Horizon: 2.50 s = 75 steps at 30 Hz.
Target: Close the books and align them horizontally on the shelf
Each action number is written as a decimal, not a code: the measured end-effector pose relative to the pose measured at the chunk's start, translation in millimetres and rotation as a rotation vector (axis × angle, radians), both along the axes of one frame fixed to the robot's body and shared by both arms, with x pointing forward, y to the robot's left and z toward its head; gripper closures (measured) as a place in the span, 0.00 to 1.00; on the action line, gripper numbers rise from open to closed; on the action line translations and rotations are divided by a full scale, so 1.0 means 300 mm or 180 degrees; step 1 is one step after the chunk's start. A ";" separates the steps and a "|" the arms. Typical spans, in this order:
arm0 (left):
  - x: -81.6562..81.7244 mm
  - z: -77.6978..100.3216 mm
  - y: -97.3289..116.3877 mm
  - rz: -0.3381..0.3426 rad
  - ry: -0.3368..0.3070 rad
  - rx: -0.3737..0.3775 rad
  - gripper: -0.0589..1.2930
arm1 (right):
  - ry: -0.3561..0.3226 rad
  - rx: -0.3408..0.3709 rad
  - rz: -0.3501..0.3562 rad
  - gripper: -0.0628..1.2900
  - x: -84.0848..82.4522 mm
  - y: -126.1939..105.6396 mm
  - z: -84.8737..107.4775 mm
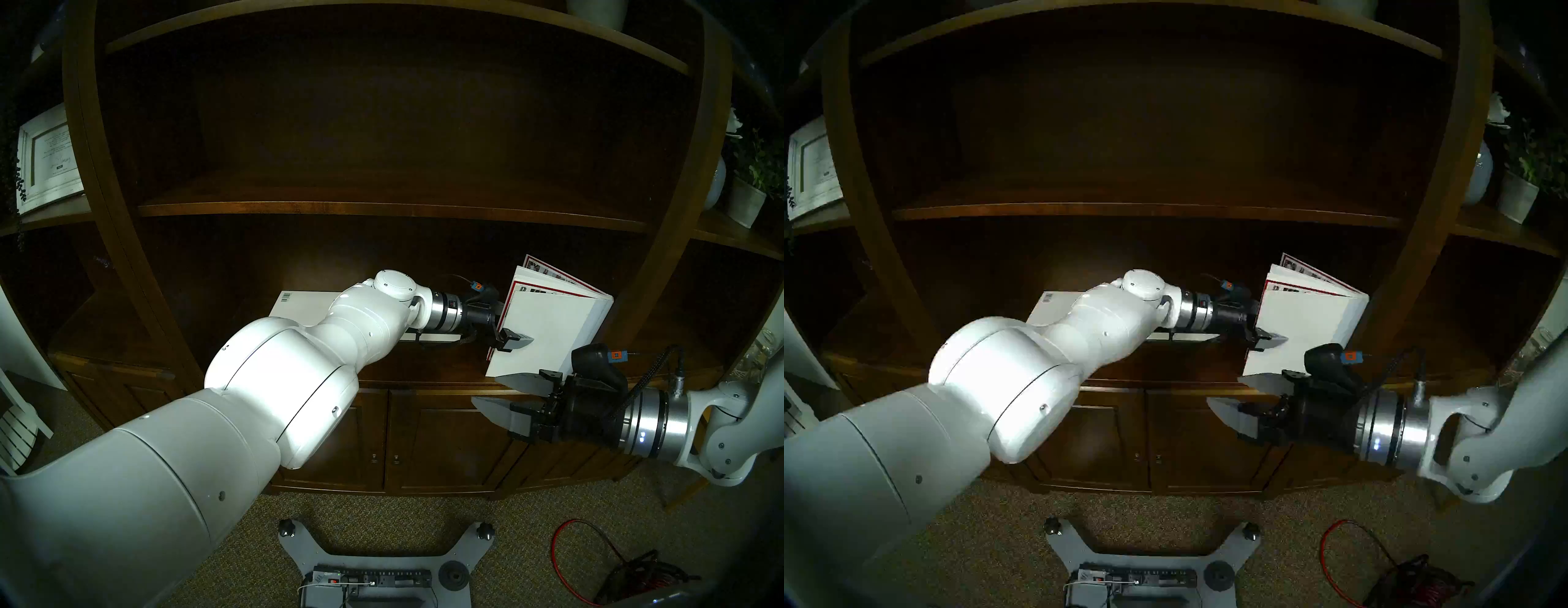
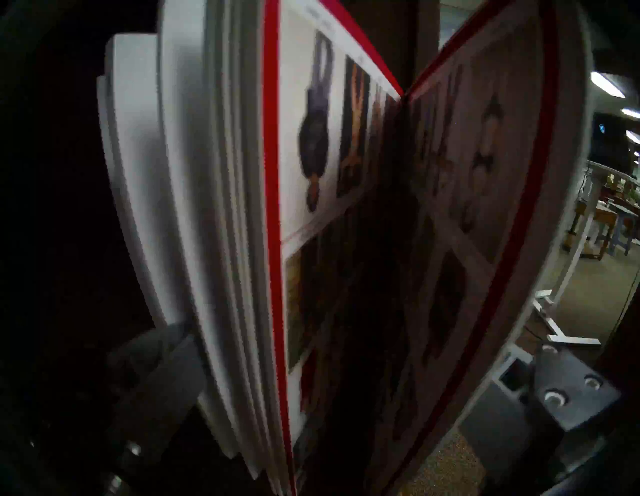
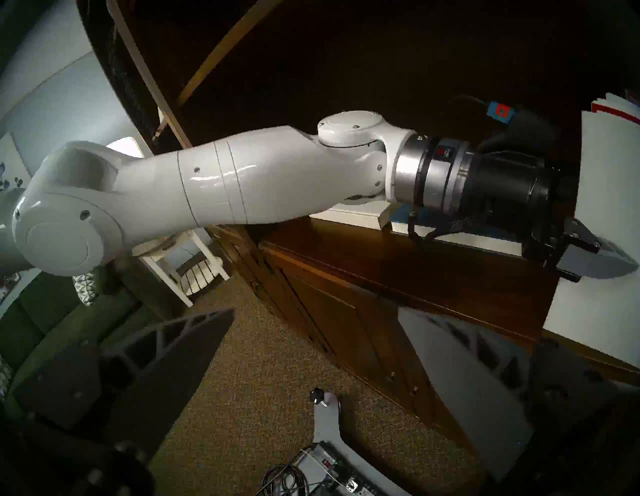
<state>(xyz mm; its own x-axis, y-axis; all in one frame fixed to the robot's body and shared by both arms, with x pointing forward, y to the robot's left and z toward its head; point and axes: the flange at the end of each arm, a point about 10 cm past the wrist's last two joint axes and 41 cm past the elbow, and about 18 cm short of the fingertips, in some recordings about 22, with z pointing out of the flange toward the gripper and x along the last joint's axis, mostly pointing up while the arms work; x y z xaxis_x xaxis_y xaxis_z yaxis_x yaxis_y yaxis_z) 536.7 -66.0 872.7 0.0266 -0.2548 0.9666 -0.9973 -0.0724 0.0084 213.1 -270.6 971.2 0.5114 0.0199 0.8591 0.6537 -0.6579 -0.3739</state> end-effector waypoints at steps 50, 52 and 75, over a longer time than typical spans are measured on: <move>0.039 -0.142 0.794 0.0274 0.0207 -0.0031 0.04 | 0.0002 -0.0011 0.0011 0.04 -0.001 0.000 0.000; 0.035 -0.144 0.801 0.0256 0.0204 -0.0039 0.04 | 0.0002 -0.0011 0.0011 0.04 -0.001 0.000 0.000; 0.040 -0.082 0.852 0.0141 -0.0029 -0.0198 0.04 | 0.0005 -0.0020 0.0017 0.04 -0.001 -0.001 0.000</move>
